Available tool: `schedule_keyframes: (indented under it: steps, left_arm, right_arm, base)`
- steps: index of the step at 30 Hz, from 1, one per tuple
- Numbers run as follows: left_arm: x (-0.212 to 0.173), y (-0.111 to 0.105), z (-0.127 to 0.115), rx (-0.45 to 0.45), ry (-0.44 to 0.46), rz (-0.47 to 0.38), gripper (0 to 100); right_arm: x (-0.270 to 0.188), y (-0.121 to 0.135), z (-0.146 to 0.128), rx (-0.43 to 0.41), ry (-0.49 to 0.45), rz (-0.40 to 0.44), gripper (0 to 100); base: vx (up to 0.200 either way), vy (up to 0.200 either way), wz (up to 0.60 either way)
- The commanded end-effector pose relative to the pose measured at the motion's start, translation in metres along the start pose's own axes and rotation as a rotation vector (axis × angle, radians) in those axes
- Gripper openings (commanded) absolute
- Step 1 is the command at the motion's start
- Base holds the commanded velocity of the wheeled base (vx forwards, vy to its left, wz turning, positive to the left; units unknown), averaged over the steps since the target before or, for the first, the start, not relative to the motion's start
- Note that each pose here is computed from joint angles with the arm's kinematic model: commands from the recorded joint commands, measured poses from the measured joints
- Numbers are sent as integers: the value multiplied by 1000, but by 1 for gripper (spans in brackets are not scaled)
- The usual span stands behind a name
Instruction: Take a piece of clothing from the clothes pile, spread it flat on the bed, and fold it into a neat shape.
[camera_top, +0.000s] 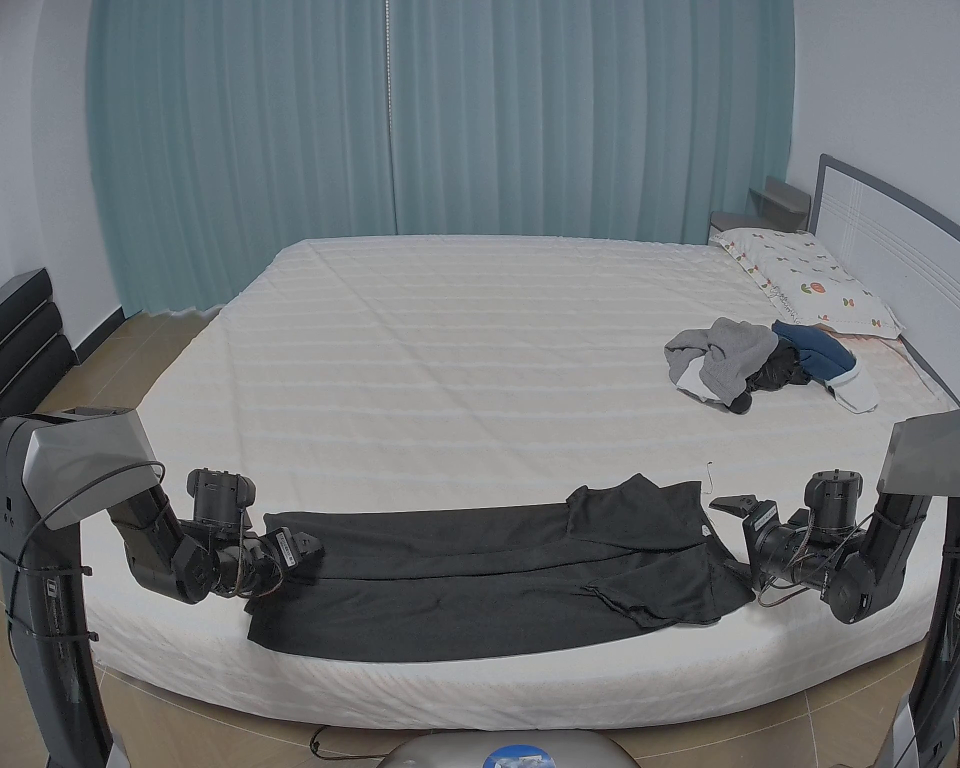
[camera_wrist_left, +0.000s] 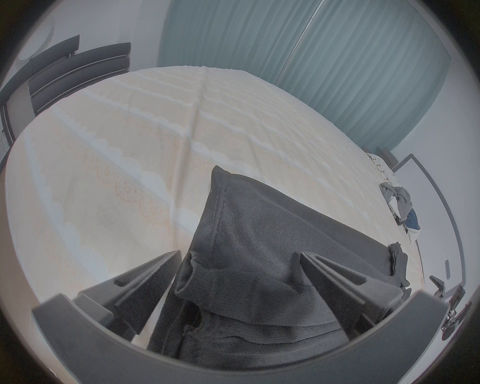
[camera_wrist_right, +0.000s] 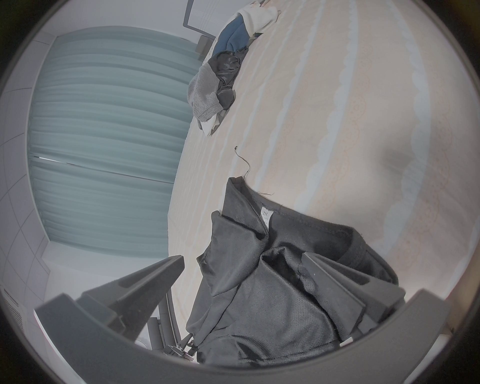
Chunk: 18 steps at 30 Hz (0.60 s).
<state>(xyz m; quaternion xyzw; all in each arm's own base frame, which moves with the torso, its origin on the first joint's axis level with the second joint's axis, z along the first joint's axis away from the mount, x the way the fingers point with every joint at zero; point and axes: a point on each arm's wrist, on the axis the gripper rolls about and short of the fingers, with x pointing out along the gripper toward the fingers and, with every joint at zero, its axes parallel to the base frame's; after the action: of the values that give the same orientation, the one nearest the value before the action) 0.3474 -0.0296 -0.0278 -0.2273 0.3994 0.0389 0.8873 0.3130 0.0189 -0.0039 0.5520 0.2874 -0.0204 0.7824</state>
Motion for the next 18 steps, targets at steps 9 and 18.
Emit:
schedule_keyframes:
  steps: [9, 18]
  left_arm:
    - [-1, -5, -8, 17, -24, 18, 0]
    - [-10, -12, 5, 14, -112, 48, 0]
  right_arm:
    - [0, 0, 0, 0, 1, -1, 100]
    - [0, 0, 2, 5, -5, 4, 100]
  base:
    - [0, 0, 0]
    - [0, 0, 0]
